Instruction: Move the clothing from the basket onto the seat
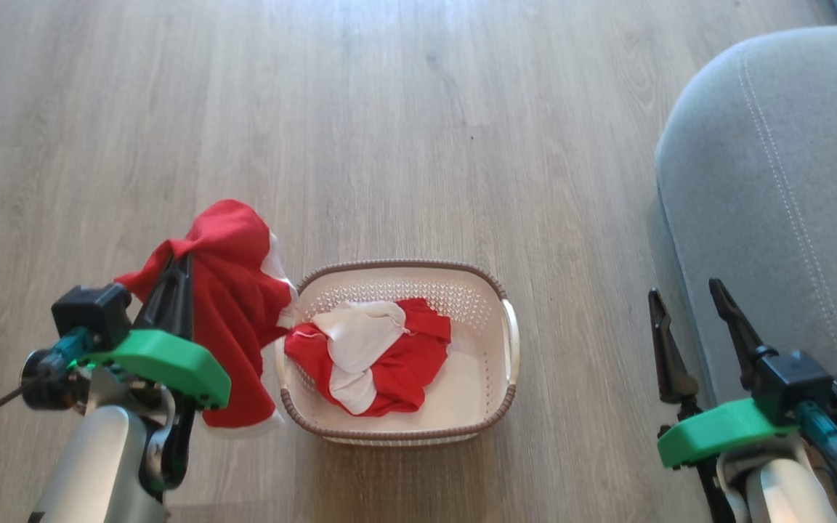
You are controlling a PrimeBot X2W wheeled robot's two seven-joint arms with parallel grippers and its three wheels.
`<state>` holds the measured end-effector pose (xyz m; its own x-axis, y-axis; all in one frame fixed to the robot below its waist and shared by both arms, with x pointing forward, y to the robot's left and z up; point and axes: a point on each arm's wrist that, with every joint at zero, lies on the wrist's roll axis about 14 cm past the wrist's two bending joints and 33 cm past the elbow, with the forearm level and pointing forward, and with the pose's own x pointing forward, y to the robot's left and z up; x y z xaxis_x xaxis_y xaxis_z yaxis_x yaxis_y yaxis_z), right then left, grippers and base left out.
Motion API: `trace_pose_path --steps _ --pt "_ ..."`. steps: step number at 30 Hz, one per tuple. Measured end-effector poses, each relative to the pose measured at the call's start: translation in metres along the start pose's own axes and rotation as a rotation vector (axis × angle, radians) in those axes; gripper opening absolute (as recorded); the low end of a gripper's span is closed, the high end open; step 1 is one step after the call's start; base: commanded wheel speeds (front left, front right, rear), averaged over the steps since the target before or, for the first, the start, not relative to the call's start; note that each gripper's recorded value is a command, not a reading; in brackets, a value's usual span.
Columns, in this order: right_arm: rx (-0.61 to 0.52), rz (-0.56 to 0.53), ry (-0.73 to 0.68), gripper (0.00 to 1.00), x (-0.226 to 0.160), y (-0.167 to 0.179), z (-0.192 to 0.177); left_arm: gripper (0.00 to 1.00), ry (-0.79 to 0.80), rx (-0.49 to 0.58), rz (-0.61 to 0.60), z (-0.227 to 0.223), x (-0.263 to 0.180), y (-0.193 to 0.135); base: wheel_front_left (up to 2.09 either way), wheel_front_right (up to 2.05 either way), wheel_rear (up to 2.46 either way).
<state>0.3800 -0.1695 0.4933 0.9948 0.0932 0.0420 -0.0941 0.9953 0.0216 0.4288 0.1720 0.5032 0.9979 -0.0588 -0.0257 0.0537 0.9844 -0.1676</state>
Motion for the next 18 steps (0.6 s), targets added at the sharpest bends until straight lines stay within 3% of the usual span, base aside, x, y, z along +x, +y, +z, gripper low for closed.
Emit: trace_pose_path --steps 13,18 --pt "-0.036 0.066 0.024 1.00 0.001 0.020 -0.007 0.00 -0.006 0.002 0.021 0.007 -0.015 0.005 0.00 0.00 0.00" --pt "-0.069 0.275 0.016 1.00 0.006 0.080 -0.006 0.00 -0.012 0.001 -0.005 0.010 -0.015 -0.003 0.00 0.00 0.00"
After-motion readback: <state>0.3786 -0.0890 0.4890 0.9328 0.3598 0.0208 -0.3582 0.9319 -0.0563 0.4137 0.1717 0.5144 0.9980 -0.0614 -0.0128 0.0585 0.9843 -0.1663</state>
